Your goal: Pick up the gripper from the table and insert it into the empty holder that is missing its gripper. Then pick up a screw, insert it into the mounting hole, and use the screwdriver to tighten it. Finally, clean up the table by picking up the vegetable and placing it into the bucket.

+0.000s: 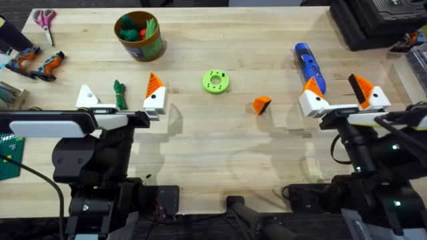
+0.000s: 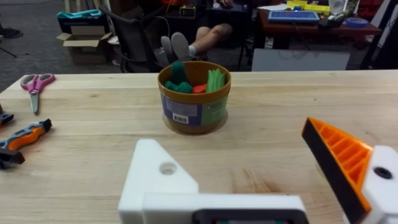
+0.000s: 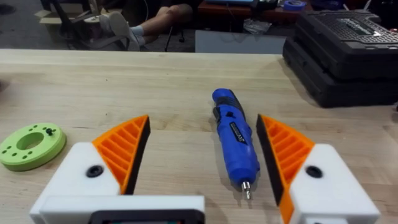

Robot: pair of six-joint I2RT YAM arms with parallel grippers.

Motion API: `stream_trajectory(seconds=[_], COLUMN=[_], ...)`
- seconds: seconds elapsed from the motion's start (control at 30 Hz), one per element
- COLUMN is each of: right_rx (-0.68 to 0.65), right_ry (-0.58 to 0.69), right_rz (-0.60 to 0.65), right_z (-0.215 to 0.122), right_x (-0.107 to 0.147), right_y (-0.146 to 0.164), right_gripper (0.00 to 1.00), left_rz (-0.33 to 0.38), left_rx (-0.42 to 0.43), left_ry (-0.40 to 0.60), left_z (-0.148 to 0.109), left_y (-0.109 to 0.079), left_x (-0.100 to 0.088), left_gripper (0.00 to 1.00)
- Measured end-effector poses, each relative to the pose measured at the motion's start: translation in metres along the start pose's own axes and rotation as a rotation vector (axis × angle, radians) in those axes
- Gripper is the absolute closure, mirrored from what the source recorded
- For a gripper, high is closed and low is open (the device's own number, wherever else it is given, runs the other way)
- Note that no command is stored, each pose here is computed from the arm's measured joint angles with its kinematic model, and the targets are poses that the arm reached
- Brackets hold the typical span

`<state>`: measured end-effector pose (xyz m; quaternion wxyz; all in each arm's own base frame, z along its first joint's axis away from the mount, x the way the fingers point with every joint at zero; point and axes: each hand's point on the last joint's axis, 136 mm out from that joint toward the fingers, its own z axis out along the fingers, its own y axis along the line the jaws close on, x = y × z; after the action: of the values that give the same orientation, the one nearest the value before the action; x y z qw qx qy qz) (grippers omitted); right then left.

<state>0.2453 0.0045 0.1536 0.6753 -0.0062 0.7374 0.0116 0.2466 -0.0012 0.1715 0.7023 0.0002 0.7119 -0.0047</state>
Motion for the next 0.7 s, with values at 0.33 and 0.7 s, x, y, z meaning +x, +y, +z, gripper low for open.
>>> stream_trajectory(seconds=[0.33, 0.7], right_rx=[0.0, -0.027], right_ry=[0.0, 0.06], right_rz=[0.0, 0.003], right_z=[0.0, -0.005], right_x=[0.0, 0.002], right_y=[0.0, 0.005], right_gripper=[0.008, 0.008], left_rz=[0.003, 0.009], left_rx=[0.0, -0.069], left_ry=[0.0, 0.098], left_z=[0.0, -0.007], left_y=[0.0, 0.012], left_x=[0.0, 0.004], left_gripper=[0.015, 0.015])
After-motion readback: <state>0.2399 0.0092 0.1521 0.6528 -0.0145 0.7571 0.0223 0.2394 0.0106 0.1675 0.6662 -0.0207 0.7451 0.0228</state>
